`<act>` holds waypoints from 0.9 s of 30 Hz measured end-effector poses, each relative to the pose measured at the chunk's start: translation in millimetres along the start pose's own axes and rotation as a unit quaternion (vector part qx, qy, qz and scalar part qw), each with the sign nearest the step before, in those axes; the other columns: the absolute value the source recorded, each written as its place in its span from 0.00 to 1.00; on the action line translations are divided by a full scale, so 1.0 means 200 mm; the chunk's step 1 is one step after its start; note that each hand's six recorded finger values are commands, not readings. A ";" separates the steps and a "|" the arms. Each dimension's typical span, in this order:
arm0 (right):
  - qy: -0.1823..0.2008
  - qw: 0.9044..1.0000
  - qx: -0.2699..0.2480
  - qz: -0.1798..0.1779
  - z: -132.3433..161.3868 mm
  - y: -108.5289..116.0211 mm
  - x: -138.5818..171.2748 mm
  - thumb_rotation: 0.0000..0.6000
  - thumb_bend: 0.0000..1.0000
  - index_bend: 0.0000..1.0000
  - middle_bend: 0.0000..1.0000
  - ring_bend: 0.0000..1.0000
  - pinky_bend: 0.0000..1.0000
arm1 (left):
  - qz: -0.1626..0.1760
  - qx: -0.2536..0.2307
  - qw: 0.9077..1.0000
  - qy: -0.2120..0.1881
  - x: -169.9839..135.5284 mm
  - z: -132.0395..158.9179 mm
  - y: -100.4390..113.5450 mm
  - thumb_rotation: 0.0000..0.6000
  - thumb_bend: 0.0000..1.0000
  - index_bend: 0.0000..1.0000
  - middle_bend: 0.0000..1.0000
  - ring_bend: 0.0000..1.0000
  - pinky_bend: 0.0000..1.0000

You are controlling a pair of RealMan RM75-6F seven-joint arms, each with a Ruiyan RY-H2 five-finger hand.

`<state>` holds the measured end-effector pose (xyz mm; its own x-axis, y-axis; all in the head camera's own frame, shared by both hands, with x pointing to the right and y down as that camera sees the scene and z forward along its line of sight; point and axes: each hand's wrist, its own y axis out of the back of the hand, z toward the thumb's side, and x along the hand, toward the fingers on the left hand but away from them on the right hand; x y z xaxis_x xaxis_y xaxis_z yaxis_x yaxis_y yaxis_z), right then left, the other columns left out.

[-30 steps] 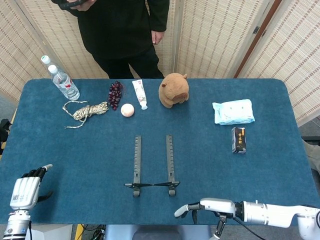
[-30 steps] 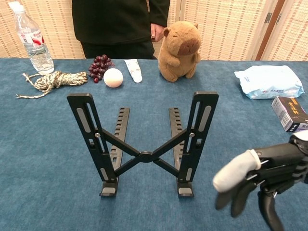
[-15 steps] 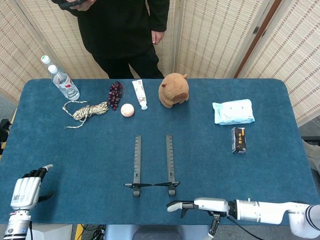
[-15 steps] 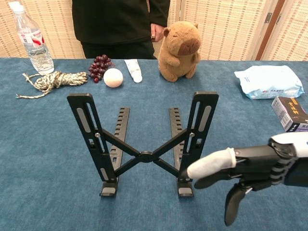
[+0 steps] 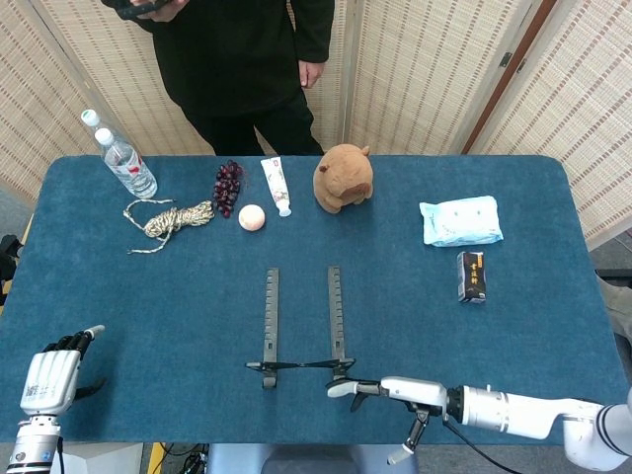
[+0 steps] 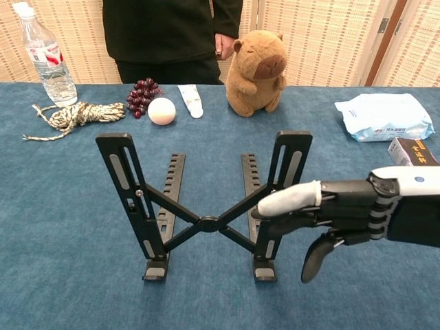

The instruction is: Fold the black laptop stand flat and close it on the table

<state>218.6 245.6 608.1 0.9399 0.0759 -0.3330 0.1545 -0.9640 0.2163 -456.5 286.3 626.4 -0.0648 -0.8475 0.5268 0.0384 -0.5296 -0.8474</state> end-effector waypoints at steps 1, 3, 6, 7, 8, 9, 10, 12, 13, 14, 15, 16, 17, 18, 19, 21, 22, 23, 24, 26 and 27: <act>0.000 1.000 -0.001 -0.003 0.00 0.01 0.00 1.00 0.00 0.00 0.00 0.01 0.23 | 0.000 0.000 1.000 0.000 0.00 0.00 0.00 1.00 0.06 0.23 0.35 0.35 0.46; 0.000 1.000 -0.003 -0.012 -0.01 0.02 -0.01 1.00 0.00 0.00 0.00 0.01 0.23 | 0.001 0.000 1.000 -0.001 0.00 0.00 0.00 1.00 0.06 0.23 0.35 0.35 0.46; -0.001 1.000 -0.009 -0.019 -0.02 0.04 -0.01 1.00 0.00 0.00 0.00 0.01 0.23 | 0.001 0.000 1.000 -0.001 0.00 0.00 0.01 1.00 0.06 0.23 0.35 0.35 0.46; -0.002 1.000 -0.011 -0.021 -0.03 0.05 -0.01 1.00 0.00 0.00 0.00 0.01 0.23 | 0.001 0.000 1.000 -0.001 0.00 0.00 0.01 1.00 0.06 0.23 0.35 0.35 0.46; -0.003 1.000 -0.015 -0.025 -0.03 0.06 -0.01 1.00 0.00 0.00 0.00 0.01 0.23 | 0.001 0.000 1.000 -0.001 0.00 0.00 0.01 1.00 0.06 0.23 0.35 0.35 0.46; -0.004 0.999 -0.017 -0.028 -0.04 0.07 -0.01 1.00 0.00 0.00 0.00 0.01 0.23 | 0.001 -0.001 1.000 0.000 0.00 0.00 0.00 1.00 0.06 0.23 0.35 0.35 0.46; -0.005 0.999 -0.019 -0.031 -0.05 0.08 -0.01 1.00 0.00 0.00 0.00 0.00 0.23 | 0.000 0.000 1.000 0.000 0.00 0.00 0.00 1.00 0.06 0.23 0.35 0.35 0.46; -0.007 0.999 -0.024 -0.037 -0.06 0.09 -0.02 1.00 0.00 0.00 0.00 0.00 0.23 | 0.000 0.000 1.000 0.000 0.00 0.00 0.00 1.00 0.06 0.23 0.35 0.34 0.46; -0.007 0.999 -0.026 -0.038 -0.06 0.10 -0.02 1.00 0.00 0.00 0.00 0.00 0.23 | 0.000 0.000 1.000 0.000 0.00 0.00 0.00 1.00 0.06 0.23 0.35 0.34 0.46; -0.007 0.999 -0.030 -0.041 -0.07 0.11 -0.02 1.00 0.00 0.00 0.00 0.00 0.23 | 0.000 0.000 1.000 0.000 0.00 0.00 0.00 1.00 0.06 0.23 0.35 0.34 0.46; -0.007 0.998 -0.032 -0.044 -0.07 0.11 -0.02 1.00 0.00 0.00 0.00 0.00 0.23 | -0.001 0.001 1.000 0.000 0.00 0.00 0.00 1.00 0.06 0.23 0.35 0.35 0.46; -0.007 0.998 -0.035 -0.047 -0.07 0.12 -0.02 1.00 0.00 0.00 0.00 0.00 0.23 | -0.001 0.001 1.000 -0.001 0.00 0.00 0.00 1.00 0.06 0.23 0.35 0.35 0.46; -0.007 0.998 -0.038 -0.051 -0.08 0.13 -0.02 1.00 0.00 0.00 0.00 0.00 0.23 | -0.002 0.001 1.000 -0.001 0.00 0.00 0.00 1.00 0.06 0.23 0.35 0.35 0.46; -0.007 0.998 -0.039 -0.054 -0.08 0.14 -0.02 1.00 0.00 0.00 0.00 0.00 0.23 | -0.002 0.001 1.000 -0.001 0.00 0.00 0.00 1.00 0.06 0.23 0.35 0.35 0.46; -0.007 0.998 -0.040 -0.058 -0.08 0.15 -0.02 1.00 0.00 0.00 0.00 0.00 0.23 | -0.001 0.001 1.000 -0.001 0.00 0.00 0.00 1.00 0.06 0.23 0.35 0.35 0.46; -0.008 0.997 -0.043 -0.066 -0.09 0.16 -0.02 1.00 0.00 0.00 0.00 0.00 0.23 | -0.001 0.002 1.000 -0.002 0.00 0.00 0.00 1.00 0.06 0.23 0.35 0.35 0.46; -0.009 0.997 -0.044 -0.070 -0.09 0.17 -0.02 1.00 0.00 0.00 0.00 0.00 0.23 | -0.001 0.002 1.000 -0.002 0.00 0.00 0.00 1.00 0.06 0.23 0.35 0.35 0.46; -0.010 0.996 -0.046 -0.075 -0.10 0.18 -0.02 1.00 0.00 0.00 0.00 0.00 0.23 | -0.001 0.002 1.000 -0.002 0.00 0.00 0.00 1.00 0.06 0.23 0.35 0.35 0.46; -0.011 0.996 -0.047 -0.078 -0.10 0.18 -0.02 1.00 0.00 0.00 0.00 0.00 0.23 | -0.002 0.003 1.000 -0.003 0.00 0.00 0.00 1.00 0.06 0.23 0.35 0.35 0.46; -0.010 0.996 -0.049 -0.077 -0.10 0.18 -0.02 1.00 0.00 0.00 0.00 0.00 0.23 | -0.002 0.003 1.000 -0.003 0.00 0.00 0.00 1.00 0.06 0.23 0.35 0.35 0.46; -0.009 0.996 -0.049 -0.076 -0.10 0.18 -0.02 1.00 0.00 0.00 0.00 0.00 0.23 | -0.002 0.003 1.000 -0.003 0.00 0.00 0.00 1.00 0.06 0.23 0.35 0.35 0.46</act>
<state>226.0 215.6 635.6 0.8977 0.2130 -0.3857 0.3244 -0.9120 0.2512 -456.3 286.9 626.1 -0.0593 -0.8458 0.5302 0.0439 -0.5328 -0.8451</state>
